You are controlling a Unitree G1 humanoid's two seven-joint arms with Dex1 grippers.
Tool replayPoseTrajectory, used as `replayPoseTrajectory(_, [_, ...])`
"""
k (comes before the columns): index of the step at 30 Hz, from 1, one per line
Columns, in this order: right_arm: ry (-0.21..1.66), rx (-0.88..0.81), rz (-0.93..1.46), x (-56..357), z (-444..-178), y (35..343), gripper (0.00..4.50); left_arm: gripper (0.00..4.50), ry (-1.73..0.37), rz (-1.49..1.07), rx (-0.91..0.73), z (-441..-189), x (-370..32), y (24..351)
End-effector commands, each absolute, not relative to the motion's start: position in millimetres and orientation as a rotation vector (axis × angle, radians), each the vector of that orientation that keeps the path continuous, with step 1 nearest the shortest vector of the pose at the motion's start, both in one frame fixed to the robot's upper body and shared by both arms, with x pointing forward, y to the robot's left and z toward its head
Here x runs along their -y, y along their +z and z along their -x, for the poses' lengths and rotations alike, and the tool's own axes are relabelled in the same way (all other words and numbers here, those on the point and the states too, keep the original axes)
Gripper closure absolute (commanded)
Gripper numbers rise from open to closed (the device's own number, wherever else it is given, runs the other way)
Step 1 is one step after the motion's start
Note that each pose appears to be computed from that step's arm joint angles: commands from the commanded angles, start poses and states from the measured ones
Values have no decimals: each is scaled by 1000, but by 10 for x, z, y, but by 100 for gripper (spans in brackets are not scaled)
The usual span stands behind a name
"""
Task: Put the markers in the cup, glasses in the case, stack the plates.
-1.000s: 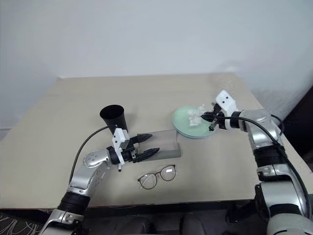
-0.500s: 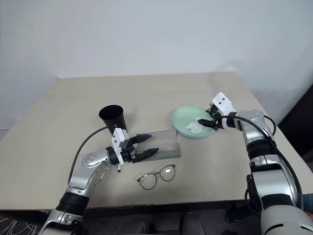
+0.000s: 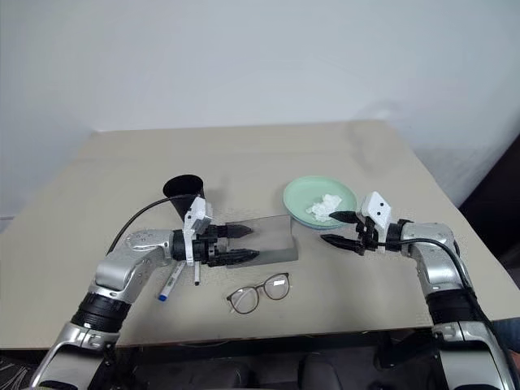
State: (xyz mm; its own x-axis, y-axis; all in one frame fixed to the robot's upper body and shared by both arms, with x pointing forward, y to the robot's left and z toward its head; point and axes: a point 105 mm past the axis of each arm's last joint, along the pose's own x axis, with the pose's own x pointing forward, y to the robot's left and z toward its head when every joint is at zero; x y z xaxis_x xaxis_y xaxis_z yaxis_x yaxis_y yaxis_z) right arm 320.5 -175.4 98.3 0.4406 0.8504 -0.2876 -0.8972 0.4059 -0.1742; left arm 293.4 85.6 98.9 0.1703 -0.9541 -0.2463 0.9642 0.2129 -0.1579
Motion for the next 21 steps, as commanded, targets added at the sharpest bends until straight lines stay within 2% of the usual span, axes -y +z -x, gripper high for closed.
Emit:
replayPoseTrajectory(1, [1155, -99, 319, 1653, -3103, 1070, 136, 93, -1489, -111, -349, -2838, -815, 1099])
replayPoseTrajectory(13, [1092, -71, 289, 1566, -3081, 941, 136, 93, -1682, -204, -562, -2674, -770, 972])
replayPoseTrajectory(21, [1053, -48, 281, 1519, -3086, 938, 136, 93, -1703, -292, -651, -2722, -746, 779])
